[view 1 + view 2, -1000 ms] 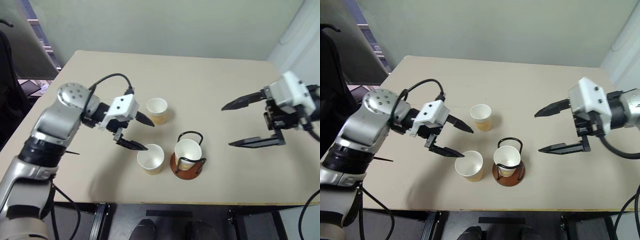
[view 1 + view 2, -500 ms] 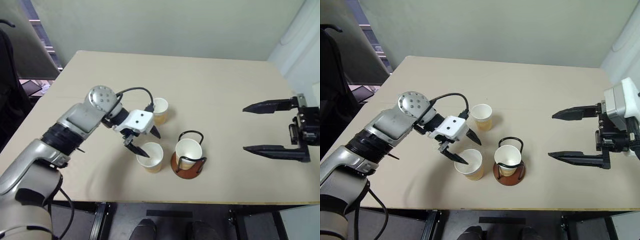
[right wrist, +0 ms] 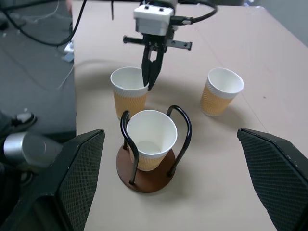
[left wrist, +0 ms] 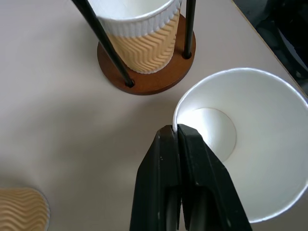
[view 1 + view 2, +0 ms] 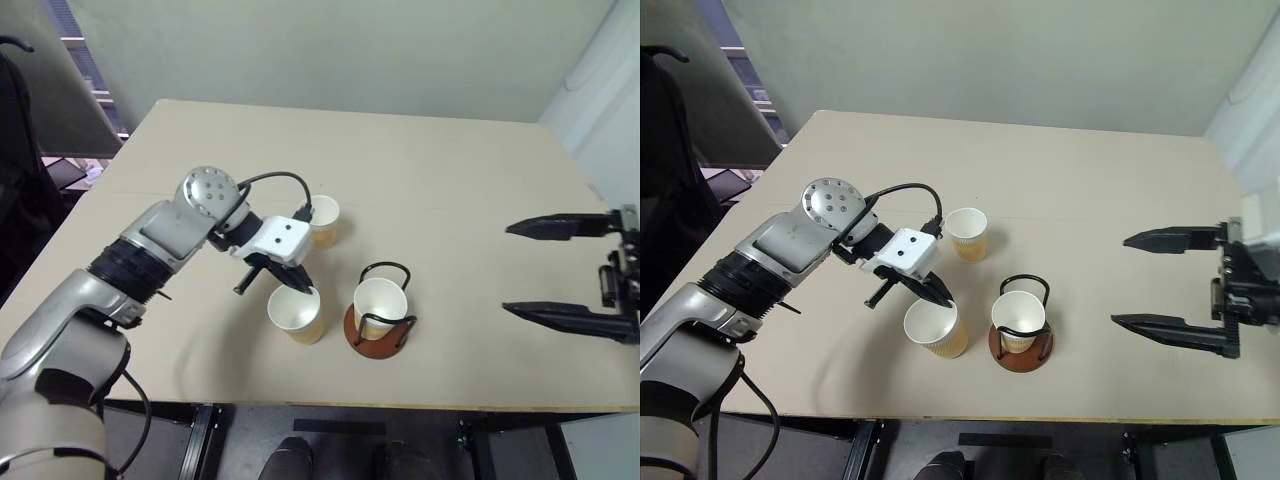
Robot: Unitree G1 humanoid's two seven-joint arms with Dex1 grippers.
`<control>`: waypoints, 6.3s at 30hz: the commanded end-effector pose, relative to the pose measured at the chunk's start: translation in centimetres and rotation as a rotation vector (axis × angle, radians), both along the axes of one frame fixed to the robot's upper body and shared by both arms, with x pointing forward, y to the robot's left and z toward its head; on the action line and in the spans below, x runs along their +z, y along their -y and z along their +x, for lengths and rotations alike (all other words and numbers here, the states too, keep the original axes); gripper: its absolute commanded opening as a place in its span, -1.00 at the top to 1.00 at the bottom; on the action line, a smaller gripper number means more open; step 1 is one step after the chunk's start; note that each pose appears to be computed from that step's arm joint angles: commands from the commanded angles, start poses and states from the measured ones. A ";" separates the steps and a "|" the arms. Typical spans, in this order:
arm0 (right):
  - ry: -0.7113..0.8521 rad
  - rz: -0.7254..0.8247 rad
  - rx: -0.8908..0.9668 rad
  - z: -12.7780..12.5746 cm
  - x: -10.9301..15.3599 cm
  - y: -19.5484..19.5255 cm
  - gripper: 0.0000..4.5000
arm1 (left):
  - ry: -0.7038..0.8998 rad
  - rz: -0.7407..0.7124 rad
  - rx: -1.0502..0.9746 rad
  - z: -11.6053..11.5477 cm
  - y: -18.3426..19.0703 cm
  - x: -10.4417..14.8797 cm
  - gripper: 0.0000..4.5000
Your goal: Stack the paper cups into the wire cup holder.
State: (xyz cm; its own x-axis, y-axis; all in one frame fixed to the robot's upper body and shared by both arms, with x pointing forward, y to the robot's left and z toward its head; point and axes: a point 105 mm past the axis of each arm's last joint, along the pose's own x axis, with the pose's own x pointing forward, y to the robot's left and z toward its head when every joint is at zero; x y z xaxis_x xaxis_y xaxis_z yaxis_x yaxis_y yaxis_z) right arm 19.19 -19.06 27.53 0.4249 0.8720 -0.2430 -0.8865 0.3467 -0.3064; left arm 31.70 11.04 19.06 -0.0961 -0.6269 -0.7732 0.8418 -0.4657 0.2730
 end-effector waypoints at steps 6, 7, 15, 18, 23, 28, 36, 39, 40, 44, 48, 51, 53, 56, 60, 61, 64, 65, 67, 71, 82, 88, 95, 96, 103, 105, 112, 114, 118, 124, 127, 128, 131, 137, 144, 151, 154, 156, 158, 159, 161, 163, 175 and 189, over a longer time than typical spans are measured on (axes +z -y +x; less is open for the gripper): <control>0.046 0.082 -0.095 -0.6 -1.0 0.3 -1.00 | 0.016 -0.093 -0.014 -0.2 -0.2 3.2 0.98; 0.049 0.078 -0.101 -0.5 -0.9 0.4 -1.00 | 0.034 -0.118 -0.017 -0.2 0.0 4.3 0.98; 0.061 0.060 -0.111 -0.2 -0.8 0.9 -1.00 | 0.167 -0.258 -0.067 -0.7 0.8 12.5 0.98; 0.064 0.058 -0.111 -0.1 -0.8 0.9 -1.00 | 0.193 -0.304 -0.111 -1.1 1.8 14.5 0.98; 0.068 0.050 -0.114 0.4 -1.0 0.5 -1.00 | 0.159 -0.347 -0.222 -1.9 4.8 15.5 0.98; 0.071 0.035 -0.122 0.6 -1.2 0.1 -1.00 | 0.108 -0.288 -0.314 -2.4 7.7 13.9 0.98; 0.079 0.019 -0.147 0.2 -0.9 0.3 -1.00 | 0.070 -0.219 -0.384 -3.0 9.2 12.0 0.98; 0.080 0.019 -0.154 0.0 -0.9 0.3 -1.00 | 0.068 -0.192 -0.389 -2.9 9.4 11.4 0.98; 0.081 0.019 -0.157 0.0 -1.0 0.3 -1.00 | 0.065 -0.182 -0.394 -2.9 9.5 11.2 0.98; 0.082 0.020 -0.167 -0.1 -1.0 0.4 -1.00 | 0.073 -0.132 -0.410 -2.8 9.8 10.1 0.98; 0.085 0.023 -0.171 -0.1 -1.0 0.3 -1.00 | 0.101 -0.091 -0.398 -1.9 10.3 9.0 0.98; 0.083 0.025 -0.180 -0.1 -1.1 0.3 -1.00 | 0.092 -0.086 -0.404 -2.0 10.4 8.7 0.98; 0.082 0.026 -0.185 -0.1 -1.2 0.3 -1.00 | 0.089 -0.084 -0.403 -2.0 10.4 8.6 0.98; 0.083 0.025 -0.190 -0.2 -1.3 0.3 -1.00 | 0.091 -0.083 -0.401 -1.9 10.5 8.6 0.98; 0.084 0.023 -0.197 0.0 -1.4 0.3 -1.00 | 0.085 -0.090 -0.409 -2.0 10.6 8.6 0.55; 0.085 0.023 -0.198 0.0 -1.4 0.2 -1.00 | 0.084 -0.091 -0.409 -2.0 10.6 8.5 0.41; 0.085 0.023 -0.199 0.1 -1.4 0.2 -1.00 | 0.085 -0.095 -0.410 -1.9 10.7 8.5 -0.06; 0.085 0.023 -0.200 0.1 -1.4 0.2 -1.00 | 0.089 -0.097 -0.410 -1.9 10.8 8.5 -0.22; 0.085 0.022 -0.200 0.1 -1.4 0.2 -1.00 | 0.101 -0.105 -0.408 -1.6 11.0 8.5 -0.52; 0.084 0.023 -0.198 0.3 -1.4 0.2 -1.00 | 0.137 -0.173 -0.348 -0.3 11.4 9.9 -0.66; 0.078 0.008 -0.187 0.9 -1.6 0.5 -1.00 | 0.216 -0.207 0.328 8.7 0.9 8.4 -0.66; 0.080 -0.001 -0.178 1.2 -1.5 0.7 -1.00 | 0.100 -0.244 0.330 8.3 0.9 7.0 -0.66; 0.082 -0.010 -0.181 1.0 -1.5 0.6 -1.00 | 0.107 -0.156 0.383 9.1 0.7 3.6 -0.66; 0.082 -0.011 -0.182 1.0 -1.5 0.6 -1.00 | 0.115 -0.140 0.389 9.2 0.6 3.2 -0.66; 0.080 -0.018 -0.200 0.5 -1.5 0.8 -1.00 | 0.174 -0.152 0.432 10.1 1.5 2.1 -0.25; 0.079 -0.020 -0.203 0.5 -1.5 0.9 -1.00 | 0.180 -0.165 0.436 10.2 1.6 2.4 0.08; 0.080 -0.019 -0.208 0.5 -1.5 0.9 -1.00 | 0.179 -0.136 0.428 10.1 1.2 2.3 0.98; 0.080 -0.020 -0.208 0.6 -1.5 1.0 -1.00 | 0.189 -0.129 0.432 10.2 1.0 2.4 0.98; 0.082 -0.021 -0.208 0.7 -1.5 1.0 -1.00 | 0.212 -0.158 0.436 10.3 1.0 3.2 0.98; 0.087 -0.027 -0.210 1.0 -1.3 1.4 -1.00 | 0.193 -0.326 0.310 8.6 2.5 9.5 0.98; 0.090 -0.032 -0.214 1.1 -1.2 1.6 -1.00 | 0.175 -0.405 0.188 6.8 3.4 12.7 0.98; 0.091 -0.033 -0.215 1.2 -1.2 1.6 -1.00 | 0.186 -0.436 0.145 6.1 3.9 13.8 0.98; 0.094 -0.035 -0.217 1.3 -1.2 1.7 -1.00 | 0.176 -0.496 -0.002 3.3 5.0 15.7 0.98; 0.094 -0.040 -0.217 1.2 -1.2 1.6 -1.00 | 0.015 -0.432 -0.402 -5.6 6.9 14.8 0.98; 0.096 -0.044 -0.222 0.9 -1.1 1.7 -1.00 | 0.044 -0.253 -0.438 -5.2 7.2 11.5 0.98; 0.096 -0.044 -0.235 0.4 -1.1 2.0 -1.00 | 0.061 -0.183 -0.440 -4.1 8.0 10.0 0.98; 0.094 -0.046 -0.237 0.3 -1.2 2.0 -1.00 | 0.047 -0.172 -0.455 -4.5 7.9 9.7 0.98; 0.093 -0.048 -0.240 0.4 -1.4 2.0 -1.00 | 0.040 -0.158 -0.466 -4.7 7.7 9.3 0.98; 0.092 -0.048 -0.241 0.6 -1.5 1.8 -1.00 | 0.041 -0.144 -0.471 -4.8 7.5 9.0 0.98; 0.092 -0.048 -0.240 0.6 -1.5 1.7 -1.00 | 0.052 -0.137 -0.472 -4.6 7.4 8.8 0.98; 0.094 -0.047 -0.241 0.7 -1.5 1.5 -1.00 | 0.057 -0.132 -0.473 -4.4 7.4 8.5 0.98; 0.094 -0.051 -0.245 0.8 -1.6 1.5 -1.00 | 0.067 -0.131 -0.467 -3.9 7.6 8.2 0.98; 0.092 -0.056 -0.245 0.6 -1.4 1.5 -1.00 | 0.073 -0.187 -0.463 -3.3 8.8 8.3 -0.42; -0.057 -0.120 -0.234 5.1 -4.6 4.2 -1.00 | -0.203 -0.572 0.149 -1.4 -2.9 9.6 -0.98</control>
State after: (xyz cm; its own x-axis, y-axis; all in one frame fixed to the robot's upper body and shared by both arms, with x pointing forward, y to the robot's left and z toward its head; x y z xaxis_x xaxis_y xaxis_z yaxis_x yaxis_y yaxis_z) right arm 24.03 -22.75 22.32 0.5892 0.7226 -0.3614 -0.8079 0.5231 -0.2713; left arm 31.05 12.83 27.26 -0.1099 -0.9403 -0.3222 0.9435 -0.2007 0.2637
